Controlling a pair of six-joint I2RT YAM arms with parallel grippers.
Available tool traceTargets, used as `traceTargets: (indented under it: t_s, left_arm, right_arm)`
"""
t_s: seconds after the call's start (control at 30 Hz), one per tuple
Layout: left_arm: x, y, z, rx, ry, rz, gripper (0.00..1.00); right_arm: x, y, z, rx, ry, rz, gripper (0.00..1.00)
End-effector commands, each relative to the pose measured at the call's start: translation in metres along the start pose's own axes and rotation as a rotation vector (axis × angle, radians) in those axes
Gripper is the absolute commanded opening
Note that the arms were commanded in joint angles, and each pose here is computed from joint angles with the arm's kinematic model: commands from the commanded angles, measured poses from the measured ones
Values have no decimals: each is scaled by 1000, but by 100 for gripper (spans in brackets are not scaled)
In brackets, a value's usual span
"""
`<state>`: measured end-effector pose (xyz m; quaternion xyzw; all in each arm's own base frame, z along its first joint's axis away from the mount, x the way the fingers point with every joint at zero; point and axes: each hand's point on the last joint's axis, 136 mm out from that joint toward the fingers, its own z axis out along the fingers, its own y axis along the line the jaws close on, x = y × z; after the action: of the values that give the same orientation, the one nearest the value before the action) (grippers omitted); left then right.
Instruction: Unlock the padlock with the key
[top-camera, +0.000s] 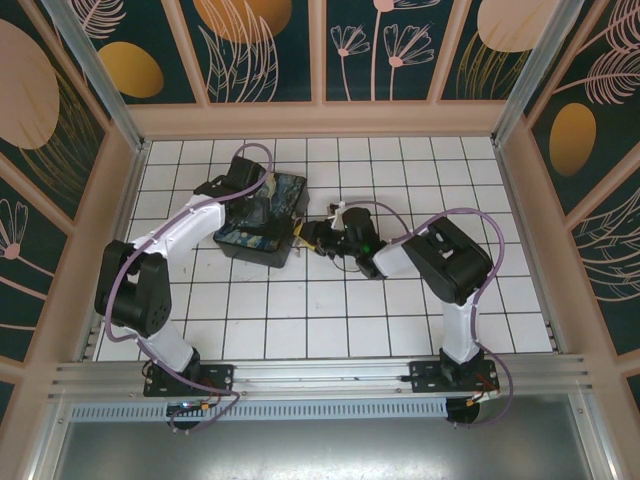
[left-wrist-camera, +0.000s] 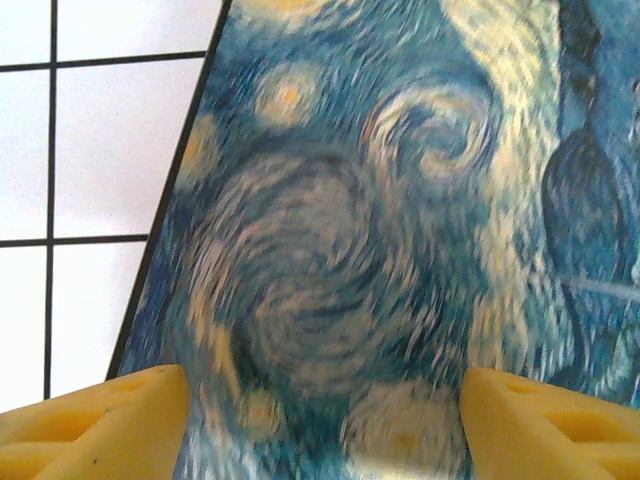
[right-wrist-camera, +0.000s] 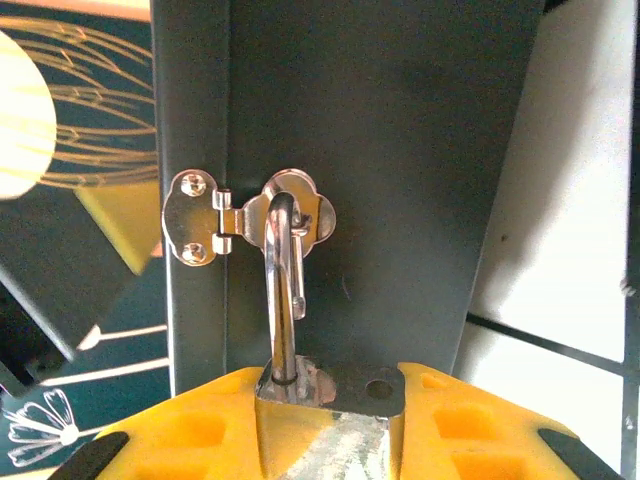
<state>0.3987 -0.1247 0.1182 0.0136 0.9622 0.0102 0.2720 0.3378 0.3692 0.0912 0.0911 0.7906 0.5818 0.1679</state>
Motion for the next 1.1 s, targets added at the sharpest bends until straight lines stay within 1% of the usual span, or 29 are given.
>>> traceTargets:
  t_s: [0.0, 0.13, 0.23, 0.4, 0.47, 0.53, 0.63, 0.7, 0.73, 0.77, 0.83, 0.9, 0.97, 1.07]
  left_arm:
    - [26, 1, 19, -38, 98, 79, 72]
    - [36, -4, 28, -52, 129, 129, 72]
    - [44, -5, 35, -77, 157, 159, 72]
    - [49, -2, 37, -93, 166, 168, 72]
    - [50, -3, 38, -90, 168, 170, 72]
    - [51, -3, 40, -86, 173, 173, 72]
    - [55, -4, 43, -81, 187, 180, 72]
    - [61, -3, 47, -90, 209, 186, 71]
    - [61, -1, 47, -97, 210, 186, 71]
    - [61, -1, 46, -96, 207, 186, 71]
    - [59, -2, 44, -91, 202, 187, 71]
    - [59, 0, 45, -101, 208, 191, 71]
    - [60, -1, 46, -95, 212, 190, 71]
    - [64, -3, 49, -86, 219, 183, 71]
  right_arm:
    - [-35, 42, -3, -138, -115, -41, 24]
    - [-50, 22, 1, -104, -142, 13, 24]
    - [-61, 10, 1, -116, -163, 63, 23]
    - [-88, 7, -7, -105, -239, 36, 24]
    - [-90, 9, -4, -104, -234, 17, 24]
    - [-106, 1, -8, -92, -256, 17, 25]
    - [-114, -5, -9, -94, -248, 25, 26]
    - [-118, 4, -8, -110, -218, -43, 28]
    - [-115, 12, -3, -120, -159, -120, 30]
    - [-115, 9, 1, -91, -127, -168, 30]
    - [-118, 5, -2, -54, -136, -257, 30]
    - [-126, -6, -8, 8, -142, -270, 29]
    - [-135, -10, -16, 50, -174, -287, 32]
    - [-146, -1, -26, -39, -208, -247, 32]
